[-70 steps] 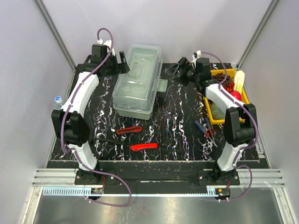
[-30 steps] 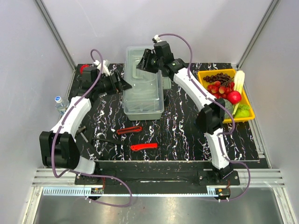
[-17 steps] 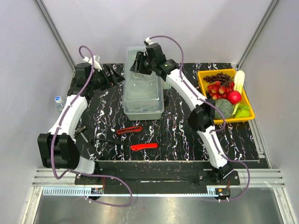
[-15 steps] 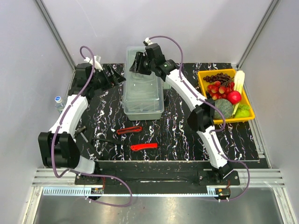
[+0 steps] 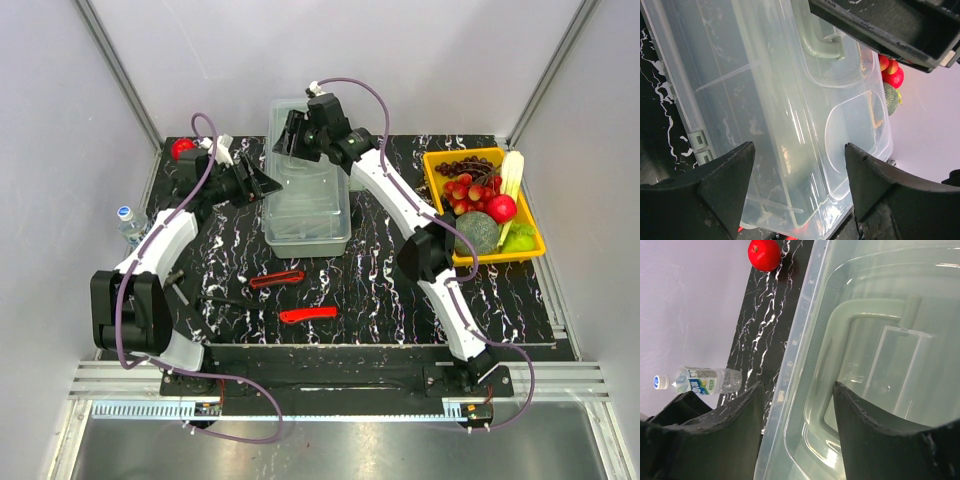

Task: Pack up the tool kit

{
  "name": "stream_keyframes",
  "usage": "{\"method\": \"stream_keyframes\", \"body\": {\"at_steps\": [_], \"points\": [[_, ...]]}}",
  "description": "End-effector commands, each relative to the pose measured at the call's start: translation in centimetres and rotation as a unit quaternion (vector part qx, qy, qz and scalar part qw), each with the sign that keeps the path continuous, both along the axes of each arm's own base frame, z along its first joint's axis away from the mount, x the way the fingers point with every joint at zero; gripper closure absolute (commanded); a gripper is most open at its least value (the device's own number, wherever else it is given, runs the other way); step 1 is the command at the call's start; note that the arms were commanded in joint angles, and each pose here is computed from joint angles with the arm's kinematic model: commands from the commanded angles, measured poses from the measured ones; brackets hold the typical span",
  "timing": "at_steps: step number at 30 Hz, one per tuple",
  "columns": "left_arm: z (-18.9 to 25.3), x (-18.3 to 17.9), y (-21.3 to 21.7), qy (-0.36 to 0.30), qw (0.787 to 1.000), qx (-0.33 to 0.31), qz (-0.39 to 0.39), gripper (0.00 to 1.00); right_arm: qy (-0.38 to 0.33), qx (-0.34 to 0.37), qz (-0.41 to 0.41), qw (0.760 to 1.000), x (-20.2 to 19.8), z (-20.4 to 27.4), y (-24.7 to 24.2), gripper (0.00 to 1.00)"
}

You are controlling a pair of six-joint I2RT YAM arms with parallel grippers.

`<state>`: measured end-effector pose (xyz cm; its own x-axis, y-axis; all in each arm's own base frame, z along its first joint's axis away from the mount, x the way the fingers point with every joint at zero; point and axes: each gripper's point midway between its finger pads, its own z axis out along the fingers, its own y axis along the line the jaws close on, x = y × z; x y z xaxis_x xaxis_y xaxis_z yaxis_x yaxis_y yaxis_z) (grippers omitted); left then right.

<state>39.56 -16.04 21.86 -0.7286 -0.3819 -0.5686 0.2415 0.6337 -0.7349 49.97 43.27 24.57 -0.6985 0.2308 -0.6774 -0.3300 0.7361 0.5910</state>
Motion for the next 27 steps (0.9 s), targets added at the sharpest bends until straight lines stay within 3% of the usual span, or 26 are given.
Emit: {"method": "stream_keyframes", "body": {"at_steps": [1,4,6,9,19,27], "points": [[1.4,-0.8,-1.5,-0.032,0.999,-0.017,-0.037,0.24,0.057,0.062,0.063,0.994,-2.6,-0.7,3.5,0.37],[1.5,-0.7,-1.4,-0.032,0.999,-0.014,-0.034,0.24,0.07,0.106,0.089,0.988,-3.5,0.8,4.6,0.37],[1.8,-0.7,-1.4,-0.038,0.999,-0.014,-0.035,0.24,0.072,0.122,0.096,0.985,-3.9,1.8,4.9,0.31],[2.5,-0.6,-1.2,-0.051,0.998,-0.004,-0.031,0.24,0.062,0.128,0.104,0.984,-4.1,2.5,4.9,0.28],[5.1,0.5,1.9,-0.075,0.995,0.049,0.038,0.24,0.045,0.169,0.158,0.972,-5.7,4.9,5.6,0.33],[9.0,2.6,5.0,-0.08,0.987,0.01,0.139,0.4,0.05,0.203,0.167,0.964,-5.7,6.1,5.4,0.37]]}}
